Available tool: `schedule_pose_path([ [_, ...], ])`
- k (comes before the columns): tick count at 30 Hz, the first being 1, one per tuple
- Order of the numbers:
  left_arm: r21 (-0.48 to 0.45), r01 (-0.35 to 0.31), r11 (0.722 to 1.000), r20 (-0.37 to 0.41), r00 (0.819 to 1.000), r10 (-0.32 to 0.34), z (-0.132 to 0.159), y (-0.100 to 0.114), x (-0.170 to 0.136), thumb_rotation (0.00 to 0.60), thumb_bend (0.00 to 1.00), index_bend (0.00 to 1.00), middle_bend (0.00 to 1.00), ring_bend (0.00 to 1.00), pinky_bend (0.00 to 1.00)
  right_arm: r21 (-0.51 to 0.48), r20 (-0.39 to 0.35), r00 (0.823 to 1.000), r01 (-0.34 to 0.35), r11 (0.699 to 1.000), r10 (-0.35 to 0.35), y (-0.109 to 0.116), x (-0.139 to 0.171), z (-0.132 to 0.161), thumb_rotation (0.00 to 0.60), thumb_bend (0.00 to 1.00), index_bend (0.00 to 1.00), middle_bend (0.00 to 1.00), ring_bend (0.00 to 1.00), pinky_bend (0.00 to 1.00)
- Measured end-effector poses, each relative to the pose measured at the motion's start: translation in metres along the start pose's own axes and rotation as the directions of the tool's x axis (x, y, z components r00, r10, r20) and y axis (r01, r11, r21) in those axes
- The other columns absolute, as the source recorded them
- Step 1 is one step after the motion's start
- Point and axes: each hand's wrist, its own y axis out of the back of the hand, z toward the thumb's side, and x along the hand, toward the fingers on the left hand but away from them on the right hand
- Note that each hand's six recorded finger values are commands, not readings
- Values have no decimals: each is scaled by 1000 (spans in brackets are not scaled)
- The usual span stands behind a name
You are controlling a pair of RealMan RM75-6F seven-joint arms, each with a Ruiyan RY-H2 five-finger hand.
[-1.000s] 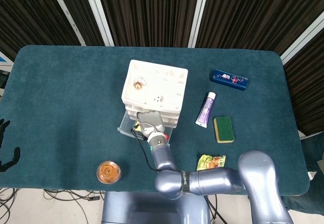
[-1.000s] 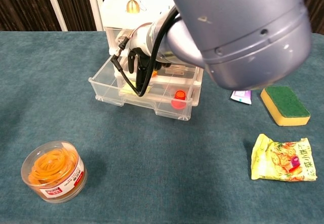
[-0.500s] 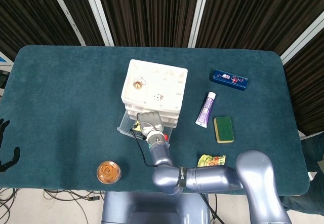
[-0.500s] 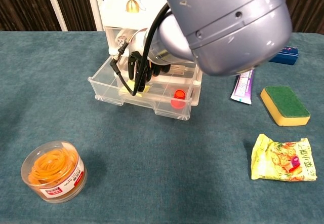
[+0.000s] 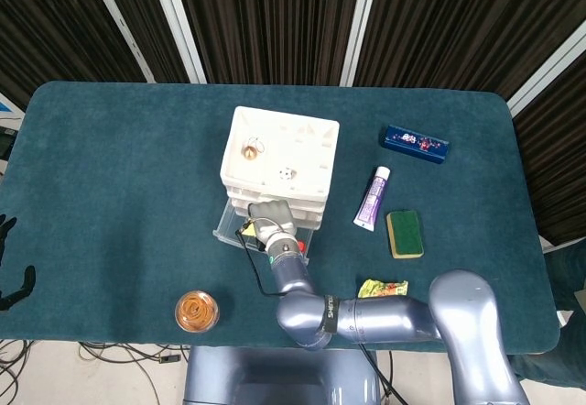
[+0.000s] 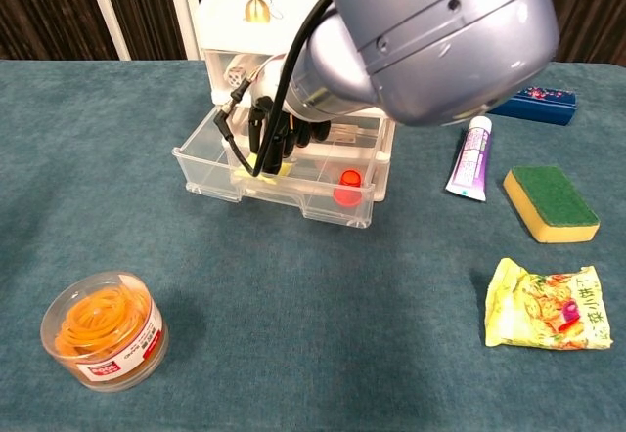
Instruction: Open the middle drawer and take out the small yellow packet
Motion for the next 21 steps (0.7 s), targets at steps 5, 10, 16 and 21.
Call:
schedule_pose_path([
  [5, -2, -1, 1000, -3, 1000, 1, 0, 0, 0, 600, 458, 48, 26, 29, 0, -10, -3, 1000, -3, 1000, 3, 0, 0, -1, 600, 0, 286, 1000, 1000, 1000],
  [10, -3, 2, 1000, -4, 1000, -2, 0, 0, 0, 600, 458, 48, 26, 30, 0, -10, 4, 1000, -2, 1000, 2, 1, -2, -2, 600, 0, 312, 1000, 1000, 1000],
  [16, -5, 2, 1000, -6, 1000, -2, -1, 0, 0, 600, 458, 49, 26, 30, 0, -9, 6, 1000, 2, 1000, -2, 2, -4, -5, 600, 0, 350, 1000, 1000, 1000],
  [21, -6, 2, 1000, -7, 1000, -2, -1, -1, 0, 600, 458, 49, 26, 30, 0, -9, 6, 1000, 1, 1000, -1, 1, -5, -8, 600, 0, 381, 1000, 1000, 1000],
])
